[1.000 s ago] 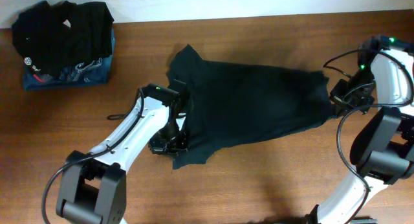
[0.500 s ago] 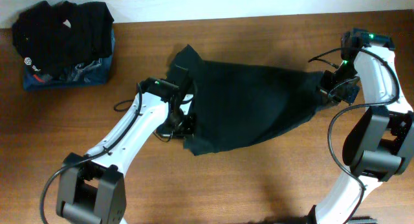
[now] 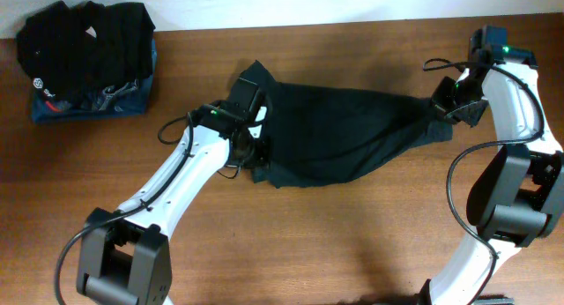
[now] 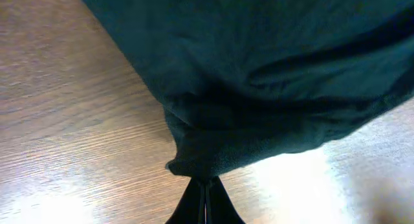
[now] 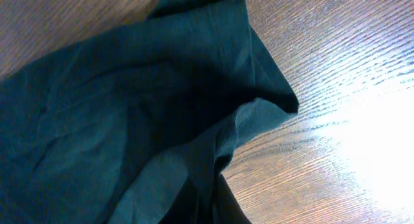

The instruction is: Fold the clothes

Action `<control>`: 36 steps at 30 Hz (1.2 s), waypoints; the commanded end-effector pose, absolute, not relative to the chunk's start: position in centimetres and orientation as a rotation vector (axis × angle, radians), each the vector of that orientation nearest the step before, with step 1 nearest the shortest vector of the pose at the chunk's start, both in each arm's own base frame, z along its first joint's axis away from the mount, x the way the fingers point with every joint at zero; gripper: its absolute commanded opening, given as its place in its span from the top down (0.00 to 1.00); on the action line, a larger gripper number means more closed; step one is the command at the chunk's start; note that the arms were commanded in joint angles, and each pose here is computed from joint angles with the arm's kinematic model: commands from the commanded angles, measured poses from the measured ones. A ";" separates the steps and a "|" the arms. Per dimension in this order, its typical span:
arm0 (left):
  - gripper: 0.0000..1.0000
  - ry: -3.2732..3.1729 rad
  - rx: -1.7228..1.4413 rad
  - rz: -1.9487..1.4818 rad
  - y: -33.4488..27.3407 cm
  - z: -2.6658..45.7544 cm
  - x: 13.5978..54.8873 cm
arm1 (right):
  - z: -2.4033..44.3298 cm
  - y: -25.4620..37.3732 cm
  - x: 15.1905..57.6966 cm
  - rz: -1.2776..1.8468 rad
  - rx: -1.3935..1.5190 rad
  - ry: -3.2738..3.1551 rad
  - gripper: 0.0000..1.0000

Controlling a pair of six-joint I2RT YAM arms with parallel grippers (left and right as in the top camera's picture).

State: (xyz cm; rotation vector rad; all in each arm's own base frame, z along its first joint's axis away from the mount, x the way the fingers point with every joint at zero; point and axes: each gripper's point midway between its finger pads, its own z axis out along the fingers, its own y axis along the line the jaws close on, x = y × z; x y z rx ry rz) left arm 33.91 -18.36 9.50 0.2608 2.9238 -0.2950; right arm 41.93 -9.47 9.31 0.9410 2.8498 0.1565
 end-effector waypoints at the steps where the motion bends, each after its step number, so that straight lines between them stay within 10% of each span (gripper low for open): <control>1: 1.00 2.893 0.231 -0.258 -17.1 10.5 34.9 | 10.6 -9.4 41.5 0.164 0.937 2.836 0.96; 36: 0.99 3.120 -0.141 -0.055 -5.5 16.0 25.9 | 18.0 -8.7 32.1 -0.005 0.967 2.947 0.96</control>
